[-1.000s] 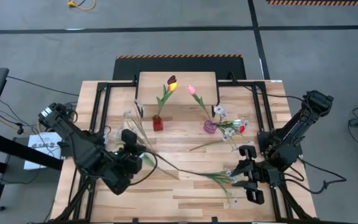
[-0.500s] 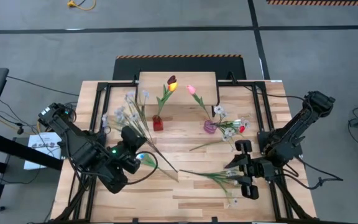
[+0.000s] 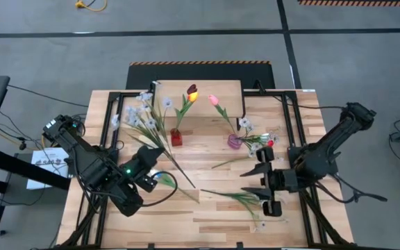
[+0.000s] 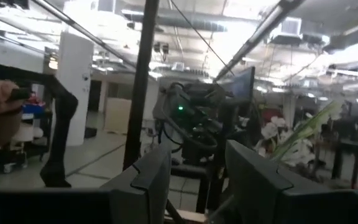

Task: Pick and place flowers into a vace then onto a shelf
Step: Put the left white flowers into the pink vase

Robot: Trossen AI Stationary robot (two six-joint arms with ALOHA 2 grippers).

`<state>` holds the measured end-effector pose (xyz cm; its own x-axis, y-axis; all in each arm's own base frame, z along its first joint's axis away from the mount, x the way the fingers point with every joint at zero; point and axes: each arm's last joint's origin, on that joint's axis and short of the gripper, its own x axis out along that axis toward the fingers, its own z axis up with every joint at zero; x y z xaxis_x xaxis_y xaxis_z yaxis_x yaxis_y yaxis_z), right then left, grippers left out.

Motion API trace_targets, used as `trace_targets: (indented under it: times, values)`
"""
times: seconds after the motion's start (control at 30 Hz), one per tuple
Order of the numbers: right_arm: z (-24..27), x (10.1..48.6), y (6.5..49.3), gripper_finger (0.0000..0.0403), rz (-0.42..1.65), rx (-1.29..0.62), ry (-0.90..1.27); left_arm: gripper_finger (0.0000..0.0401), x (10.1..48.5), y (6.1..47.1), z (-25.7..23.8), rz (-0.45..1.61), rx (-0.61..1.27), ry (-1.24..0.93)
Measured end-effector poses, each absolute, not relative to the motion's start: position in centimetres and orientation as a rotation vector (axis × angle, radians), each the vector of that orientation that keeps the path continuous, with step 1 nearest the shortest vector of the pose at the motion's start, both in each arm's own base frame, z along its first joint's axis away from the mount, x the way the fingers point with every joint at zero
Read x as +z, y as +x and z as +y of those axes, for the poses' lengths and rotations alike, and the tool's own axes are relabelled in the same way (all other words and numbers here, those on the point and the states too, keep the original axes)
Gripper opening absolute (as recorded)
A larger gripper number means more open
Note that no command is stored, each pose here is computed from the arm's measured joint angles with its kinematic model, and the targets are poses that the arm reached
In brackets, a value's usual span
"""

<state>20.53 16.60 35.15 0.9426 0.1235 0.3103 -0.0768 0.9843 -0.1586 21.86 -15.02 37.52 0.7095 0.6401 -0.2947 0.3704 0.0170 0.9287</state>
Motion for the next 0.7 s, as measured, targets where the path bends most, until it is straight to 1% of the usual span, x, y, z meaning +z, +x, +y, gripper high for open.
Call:
trace_targets:
  times: [0.23, 0.4, 0.57, 0.7]
  values:
    - [15.0, 39.2, 22.2, 0.0164, -0.160, -0.037, -0.112, 0.0000, 37.7, 22.1, -15.2, 0.850, 0.215, 1.700]
    - [12.5, 41.5, 23.4, 0.0176, -0.061, -0.086, -0.029, 0.0000, 37.9, 22.3, -15.3, 0.862, 0.254, 1.801]
    - [9.9, 42.6, 24.5, 0.0185, -0.035, -0.040, 0.049, 0.0000, 38.3, 22.7, -15.6, 0.841, 0.275, 1.817]
    - [8.3, 42.1, 26.3, 0.0192, 0.009, 0.004, 0.076, 0.0000, 38.6, 23.4, -15.6, 0.825, 0.270, 1.804]
